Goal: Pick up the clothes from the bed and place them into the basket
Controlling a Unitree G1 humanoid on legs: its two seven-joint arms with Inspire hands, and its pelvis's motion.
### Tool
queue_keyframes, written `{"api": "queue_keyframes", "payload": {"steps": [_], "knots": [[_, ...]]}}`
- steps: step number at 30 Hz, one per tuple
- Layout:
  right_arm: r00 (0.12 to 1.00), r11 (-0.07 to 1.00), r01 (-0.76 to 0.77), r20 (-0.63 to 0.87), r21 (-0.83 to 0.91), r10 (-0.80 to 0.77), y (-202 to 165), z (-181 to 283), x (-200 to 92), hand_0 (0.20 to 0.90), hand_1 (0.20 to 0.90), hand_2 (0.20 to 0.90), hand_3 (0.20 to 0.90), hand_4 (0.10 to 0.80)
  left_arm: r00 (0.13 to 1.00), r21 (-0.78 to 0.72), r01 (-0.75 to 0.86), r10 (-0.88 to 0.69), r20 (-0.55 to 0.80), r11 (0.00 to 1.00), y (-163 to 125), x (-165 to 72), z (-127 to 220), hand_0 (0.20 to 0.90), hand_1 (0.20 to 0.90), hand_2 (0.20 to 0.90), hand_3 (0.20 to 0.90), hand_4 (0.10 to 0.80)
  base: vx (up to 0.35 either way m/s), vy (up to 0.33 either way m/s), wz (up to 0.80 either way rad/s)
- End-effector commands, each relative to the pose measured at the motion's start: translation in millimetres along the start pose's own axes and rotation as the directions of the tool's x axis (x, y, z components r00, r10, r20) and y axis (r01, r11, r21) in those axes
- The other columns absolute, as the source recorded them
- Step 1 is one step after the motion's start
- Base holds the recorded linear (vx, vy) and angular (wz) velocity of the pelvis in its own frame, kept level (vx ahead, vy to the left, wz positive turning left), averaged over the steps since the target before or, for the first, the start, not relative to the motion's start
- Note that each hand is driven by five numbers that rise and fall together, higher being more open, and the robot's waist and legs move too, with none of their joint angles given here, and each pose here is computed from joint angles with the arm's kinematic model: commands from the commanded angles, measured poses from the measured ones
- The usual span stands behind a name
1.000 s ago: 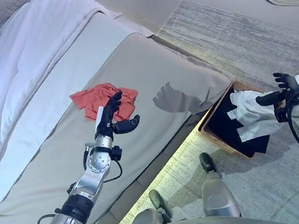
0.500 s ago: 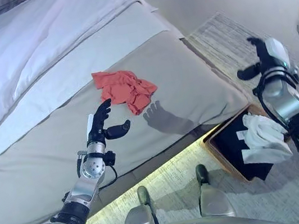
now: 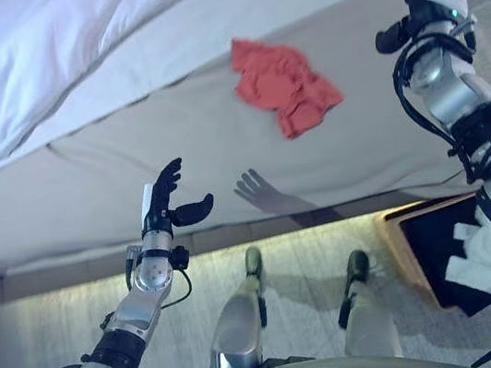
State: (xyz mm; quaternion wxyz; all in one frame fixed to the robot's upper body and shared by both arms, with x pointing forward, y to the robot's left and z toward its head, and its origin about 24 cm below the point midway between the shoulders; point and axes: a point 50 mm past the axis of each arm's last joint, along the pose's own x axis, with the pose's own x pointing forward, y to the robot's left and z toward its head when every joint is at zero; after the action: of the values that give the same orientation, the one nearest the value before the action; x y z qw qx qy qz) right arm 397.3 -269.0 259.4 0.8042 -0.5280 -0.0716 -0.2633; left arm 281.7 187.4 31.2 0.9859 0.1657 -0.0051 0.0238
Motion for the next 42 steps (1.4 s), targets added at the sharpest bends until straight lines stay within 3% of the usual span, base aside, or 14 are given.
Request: {"api": "queue_keyframes", "payload": {"steps": [1, 10, 24, 25, 27, 28, 42], "knots": [[0.962, 0.973, 0.230, 0.144, 0.017, -0.230, -59, 56, 18, 0.900, 0.900, 0.900, 0.900, 0.800, 0.952, -0.051, -0.061, 0.073, 0.298, 0.997, 16, 11, 57, 0.900, 0.900, 0.900, 0.900, 0.800, -0.037, 0.015, 0.41], [0.958, 0.959, 0.277, 0.099, -0.063, -0.270, -55, 62, 18, 0.900, 0.900, 0.900, 0.900, 0.800, 0.905, -0.147, -0.064, 0.120, 0.408, 0.987, 17, -2, 77, 0.900, 0.900, 0.900, 0.900, 0.800, 0.052, -0.015, 0.31], [0.947, 0.957, 0.233, -0.184, -0.175, -0.265, -85, 12, 31, 0.900, 0.900, 0.900, 0.900, 0.800, 0.852, -0.244, -0.079, 0.193, 0.487, 0.966, 28, -20, 92, 0.900, 0.900, 0.900, 0.900, 0.800, 0.025, -0.033, 0.05], [0.941, 0.955, 0.222, -0.213, -0.196, -0.262, -91, 7, 31, 0.733, 0.733, 0.733, 0.705, 0.605, 0.854, -0.250, -0.079, 0.195, 0.482, 0.965, 32, -23, 89, 0.900, 0.900, 0.900, 0.900, 0.800, 0.018, -0.050, 0.06], [0.938, 0.953, 0.208, -0.231, -0.219, -0.258, -96, 1, 32, 0.526, 0.526, 0.526, 0.464, 0.364, 0.856, -0.252, -0.083, 0.198, 0.478, 0.964, 36, -26, 87, 0.900, 0.900, 0.900, 0.900, 0.800, 0.019, -0.052, 0.06], [0.937, 0.951, 0.200, -0.239, -0.236, -0.256, -98, -1, 32, 0.300, 0.300, 0.300, 0.200, 0.100, 0.857, -0.253, -0.086, 0.201, 0.475, 0.964, 37, -28, 85, 0.900, 0.900, 0.900, 0.900, 0.800, 0.025, -0.044, 0.04], [0.938, 0.962, 0.204, -0.245, -0.179, -0.245, -94, -8, 31, 0.300, 0.300, 0.300, 0.200, 0.100, 0.871, -0.209, -0.073, 0.165, 0.463, 0.975, 43, -27, 81, 0.900, 0.900, 0.900, 0.900, 0.800, 0.015, -0.003, -0.03]]}}
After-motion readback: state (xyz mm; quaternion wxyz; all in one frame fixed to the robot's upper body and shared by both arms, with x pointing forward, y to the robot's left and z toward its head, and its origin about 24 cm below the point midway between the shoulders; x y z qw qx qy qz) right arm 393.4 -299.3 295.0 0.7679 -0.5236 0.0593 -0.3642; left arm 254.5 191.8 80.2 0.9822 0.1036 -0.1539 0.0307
